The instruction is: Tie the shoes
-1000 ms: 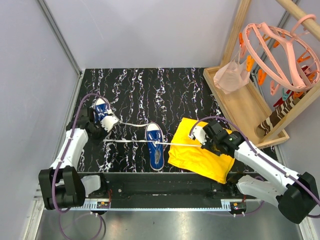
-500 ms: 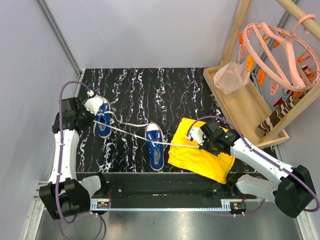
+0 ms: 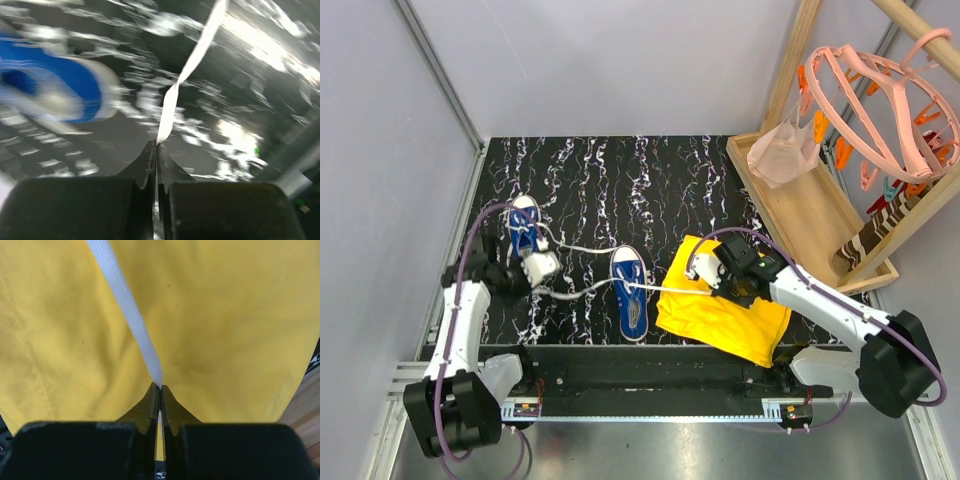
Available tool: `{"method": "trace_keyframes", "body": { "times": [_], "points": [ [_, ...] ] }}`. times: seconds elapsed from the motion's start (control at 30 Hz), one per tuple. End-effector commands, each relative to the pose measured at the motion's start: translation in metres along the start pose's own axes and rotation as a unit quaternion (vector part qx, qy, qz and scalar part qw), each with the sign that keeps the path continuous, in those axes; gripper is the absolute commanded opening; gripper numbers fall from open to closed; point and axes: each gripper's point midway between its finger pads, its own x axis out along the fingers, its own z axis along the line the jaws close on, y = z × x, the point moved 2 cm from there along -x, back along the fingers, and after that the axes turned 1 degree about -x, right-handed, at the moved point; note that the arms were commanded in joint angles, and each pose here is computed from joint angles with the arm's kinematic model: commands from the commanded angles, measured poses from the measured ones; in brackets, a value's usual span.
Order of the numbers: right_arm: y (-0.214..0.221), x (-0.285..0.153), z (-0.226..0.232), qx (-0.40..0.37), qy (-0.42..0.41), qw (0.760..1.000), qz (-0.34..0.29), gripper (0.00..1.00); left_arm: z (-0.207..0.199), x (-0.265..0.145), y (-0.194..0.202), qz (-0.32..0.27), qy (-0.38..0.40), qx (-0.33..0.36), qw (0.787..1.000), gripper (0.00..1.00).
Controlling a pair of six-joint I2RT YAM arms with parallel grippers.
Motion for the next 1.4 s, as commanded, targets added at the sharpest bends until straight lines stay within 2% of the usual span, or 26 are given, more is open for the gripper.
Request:
{"method": "trace_keyframes", "body": {
  "times": [0.0,0.03,0.07,0.1,0.2,0.27,0.3,0.33,0.37,0.43,0.5,0.53,0.6,0.7,0.8,0.9,0.97,1.0,1.1,1.37],
  "points": [
    [-0.034,-0.002,-0.009,-0.01,-0.015,0.998,-0.055,0.13,-0.031,0.016,0.021,0.017,0.041,0.07,0.997,0.01],
    [-0.036,-0.001,-0.009,-0.01,-0.02,0.998,-0.057,0.19,-0.032,0.018,0.025,0.024,0.04,0.071,0.996,0.06],
    [-0.037,0.0,-0.006,-0.012,-0.03,0.998,-0.055,0.27,-0.031,0.022,0.027,0.025,0.035,0.073,0.996,0.14],
    [-0.041,0.0,-0.006,-0.012,-0.035,0.998,-0.06,0.46,-0.036,0.026,0.029,0.028,0.042,0.075,0.996,0.24],
    [-0.05,-0.008,-0.009,-0.014,-0.042,0.997,-0.069,0.78,-0.029,0.024,0.022,0.019,0.025,0.065,0.997,0.51],
    [-0.061,-0.025,-0.012,-0.011,-0.04,0.994,-0.097,0.89,-0.022,0.016,0.009,0.0,0.004,0.039,0.999,0.55],
    [-0.067,-0.032,-0.013,-0.009,-0.038,0.993,-0.113,0.99,-0.017,0.009,-0.001,-0.015,-0.009,0.03,0.999,0.59],
    [-0.071,-0.039,-0.013,-0.002,-0.037,0.991,-0.126,1.0,-0.007,-0.007,-0.025,-0.054,-0.035,0.015,0.998,0.73],
    [-0.08,-0.055,-0.015,0.0,-0.032,0.987,-0.159,1.0,-0.002,-0.017,-0.038,-0.077,-0.047,0.013,0.996,0.99],
    [-0.093,-0.072,-0.014,0.014,-0.033,0.979,-0.201,1.0,0.002,-0.04,-0.075,-0.15,-0.058,0.014,0.987,0.99],
    [-0.109,-0.093,-0.012,0.022,-0.039,0.964,-0.261,1.0,0.006,-0.051,-0.096,-0.197,-0.065,0.003,0.978,0.99],
    [-0.123,-0.105,-0.016,0.035,-0.028,0.95,-0.308,1.0,0.006,-0.056,-0.112,-0.237,-0.057,-0.019,0.97,0.99],
    [-0.144,-0.111,-0.021,0.059,-0.017,0.928,-0.368,1.0,-0.003,-0.058,-0.127,-0.28,-0.022,-0.016,0.96,0.99],
    [-0.152,-0.1,-0.014,0.027,-0.037,0.919,-0.391,1.0,-0.012,-0.041,-0.128,-0.267,0.017,0.016,0.963,0.99],
    [-0.148,-0.084,-0.003,-0.035,-0.076,0.928,-0.363,1.0,-0.034,-0.009,-0.115,-0.218,0.068,0.048,0.972,0.99],
    [-0.142,-0.059,-0.002,-0.045,-0.091,0.942,-0.32,1.0,-0.054,0.017,-0.103,-0.198,0.088,0.082,0.973,0.98],
    [-0.136,-0.041,0.002,-0.054,-0.109,0.949,-0.291,1.0,-0.061,0.029,-0.109,-0.201,0.085,0.111,0.97,0.91],
    [-0.134,-0.036,0.003,-0.059,-0.117,0.951,-0.279,1.0,-0.068,0.041,-0.097,-0.18,0.091,0.119,0.972,0.81],
    [-0.131,-0.025,0.007,-0.053,-0.14,0.956,-0.254,0.99,-0.083,0.06,-0.09,-0.16,0.108,0.15,0.97,0.6],
    [-0.128,-0.017,0.01,-0.036,-0.149,0.958,-0.243,0.99,-0.096,0.087,-0.098,-0.17,0.106,0.199,0.959,0.44]
  ]
}}
